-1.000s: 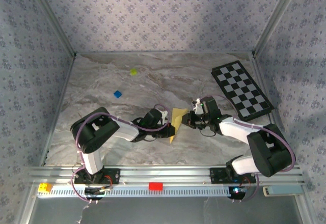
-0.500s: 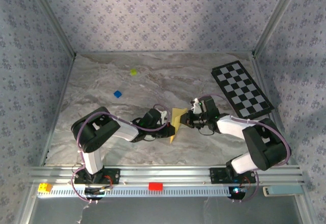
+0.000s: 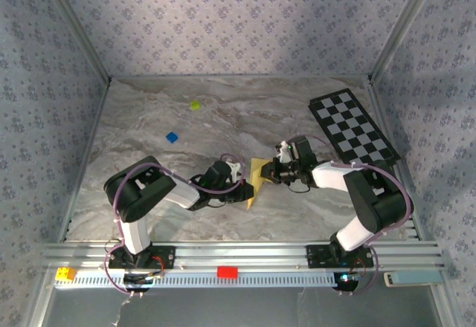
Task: Fold a paper plane with a square sheet of paper (pick it up from the middle)
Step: Fold the wing for the fifth time at the center of the table.
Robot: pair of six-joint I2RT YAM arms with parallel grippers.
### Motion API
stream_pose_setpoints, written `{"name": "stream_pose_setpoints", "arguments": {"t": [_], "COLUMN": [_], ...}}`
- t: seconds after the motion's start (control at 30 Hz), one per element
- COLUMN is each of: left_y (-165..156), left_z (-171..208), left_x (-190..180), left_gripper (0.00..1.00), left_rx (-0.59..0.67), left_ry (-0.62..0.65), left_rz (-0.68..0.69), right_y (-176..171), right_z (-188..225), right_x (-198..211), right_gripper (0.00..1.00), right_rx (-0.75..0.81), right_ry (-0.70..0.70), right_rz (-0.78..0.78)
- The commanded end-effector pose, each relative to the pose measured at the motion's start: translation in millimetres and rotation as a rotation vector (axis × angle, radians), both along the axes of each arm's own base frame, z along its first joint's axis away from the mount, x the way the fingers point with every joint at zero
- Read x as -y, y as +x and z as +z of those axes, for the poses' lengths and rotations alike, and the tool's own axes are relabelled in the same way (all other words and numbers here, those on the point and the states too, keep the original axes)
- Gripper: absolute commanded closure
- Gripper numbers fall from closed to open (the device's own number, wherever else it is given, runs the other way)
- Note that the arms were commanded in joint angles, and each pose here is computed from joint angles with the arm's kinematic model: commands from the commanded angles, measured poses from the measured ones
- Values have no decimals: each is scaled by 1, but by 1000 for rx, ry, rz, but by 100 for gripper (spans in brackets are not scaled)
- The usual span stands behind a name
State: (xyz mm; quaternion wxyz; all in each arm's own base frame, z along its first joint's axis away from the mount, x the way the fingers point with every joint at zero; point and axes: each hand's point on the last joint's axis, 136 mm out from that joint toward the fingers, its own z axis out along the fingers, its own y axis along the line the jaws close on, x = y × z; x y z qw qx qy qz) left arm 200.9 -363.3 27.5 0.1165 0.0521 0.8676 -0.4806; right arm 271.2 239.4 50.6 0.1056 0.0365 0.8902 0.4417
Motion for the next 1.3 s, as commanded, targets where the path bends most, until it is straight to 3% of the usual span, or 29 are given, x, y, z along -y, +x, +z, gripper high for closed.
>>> {"name": "stream_pose_setpoints", "arguments": {"t": [0.0, 1.27], "left_y": [-13, -14], "left_z": [-25, -62], "left_x": [-13, -33], "left_gripper": [100, 100], "left_rx": [-89, -246], "left_ry": [45, 125], "left_rz": [-7, 86], "right_y": [7, 15], "right_z": [7, -19], "right_x": [-5, -12], "right_gripper": [94, 94], "right_rx": [29, -30], "right_ry": [26, 38], "right_rz": [25, 42]}}
